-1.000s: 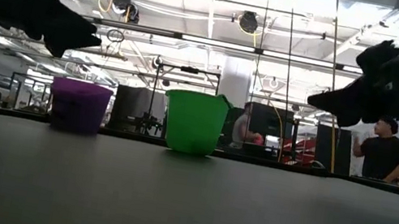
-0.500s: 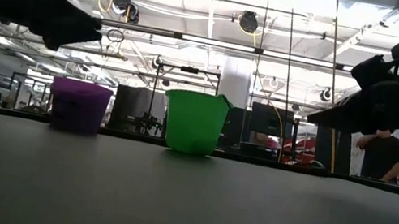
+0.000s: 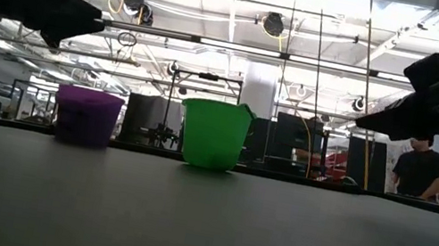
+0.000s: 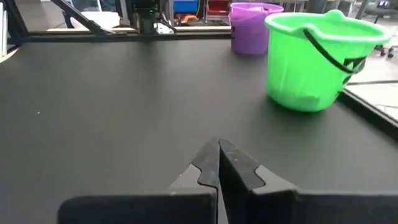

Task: Sort candy by brand, put in halloween buckets
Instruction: Return to Home Position

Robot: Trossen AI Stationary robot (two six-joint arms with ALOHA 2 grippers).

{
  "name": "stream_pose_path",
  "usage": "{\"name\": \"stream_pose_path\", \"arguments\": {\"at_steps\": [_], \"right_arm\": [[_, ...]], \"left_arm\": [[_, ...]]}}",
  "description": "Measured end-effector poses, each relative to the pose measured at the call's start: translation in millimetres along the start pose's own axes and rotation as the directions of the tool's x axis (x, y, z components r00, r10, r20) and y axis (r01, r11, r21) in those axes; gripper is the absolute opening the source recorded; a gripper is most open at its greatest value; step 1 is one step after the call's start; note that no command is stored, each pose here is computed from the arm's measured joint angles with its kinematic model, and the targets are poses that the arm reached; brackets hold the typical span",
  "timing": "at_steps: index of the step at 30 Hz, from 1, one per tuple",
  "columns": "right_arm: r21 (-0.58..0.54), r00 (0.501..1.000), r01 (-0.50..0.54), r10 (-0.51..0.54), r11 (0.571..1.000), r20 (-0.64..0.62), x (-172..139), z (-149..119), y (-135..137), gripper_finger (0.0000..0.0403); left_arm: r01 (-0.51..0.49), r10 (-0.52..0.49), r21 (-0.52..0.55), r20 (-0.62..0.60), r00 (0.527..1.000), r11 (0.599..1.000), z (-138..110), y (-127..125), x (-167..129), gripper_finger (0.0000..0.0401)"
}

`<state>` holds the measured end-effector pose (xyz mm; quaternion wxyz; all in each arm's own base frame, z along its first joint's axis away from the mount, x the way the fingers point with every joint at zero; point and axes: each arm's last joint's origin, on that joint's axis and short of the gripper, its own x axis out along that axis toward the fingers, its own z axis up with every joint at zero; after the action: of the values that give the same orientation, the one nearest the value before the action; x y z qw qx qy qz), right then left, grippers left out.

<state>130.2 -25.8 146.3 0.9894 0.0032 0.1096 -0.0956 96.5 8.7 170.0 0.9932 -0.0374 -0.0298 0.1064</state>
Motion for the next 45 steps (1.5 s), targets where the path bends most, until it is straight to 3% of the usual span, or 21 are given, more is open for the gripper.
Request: {"name": "stream_pose_path", "arguments": {"at_steps": [17, 23, 25, 28, 45], "right_arm": [[0.024, 0.997, 0.056, -0.055, 0.998, -0.061, -17.5, -6.7, -1.4, 0.0000], [-0.045, 0.999, 0.026, -0.028, 0.999, -0.032, -19.7, -4.4, -0.6, 0.0000], [-0.057, 0.997, 0.071, -0.072, 0.996, -0.027, -19.6, -3.9, -2.0, 0.0000], [-0.004, 0.991, 0.129, -0.129, 0.992, -0.022, -19.6, -3.2, -3.6, 0.0000], [0.027, 0.992, 0.129, -0.128, 0.991, -0.022, -19.6, -3.3, -3.6, 0.0000]], "left_arm": [[0.013, -0.013, 0.027, -0.009, 1.000, 1.000, -0.9, -0.3, 0.0, 0.0194], [0.013, -0.013, 0.037, -0.012, 1.000, 0.999, -1.2, -0.3, 0.1, 0.0194], [0.014, -0.013, 0.059, -0.013, 1.000, 0.998, -1.4, -0.3, 0.1, 0.0194], [0.013, -0.013, 0.062, -0.013, 1.000, 0.998, -1.4, -0.3, 0.1, 0.0194], [0.006, -0.005, 0.081, -0.010, 1.000, 0.997, -1.2, -0.1, 0.2, 0.0194]]}}
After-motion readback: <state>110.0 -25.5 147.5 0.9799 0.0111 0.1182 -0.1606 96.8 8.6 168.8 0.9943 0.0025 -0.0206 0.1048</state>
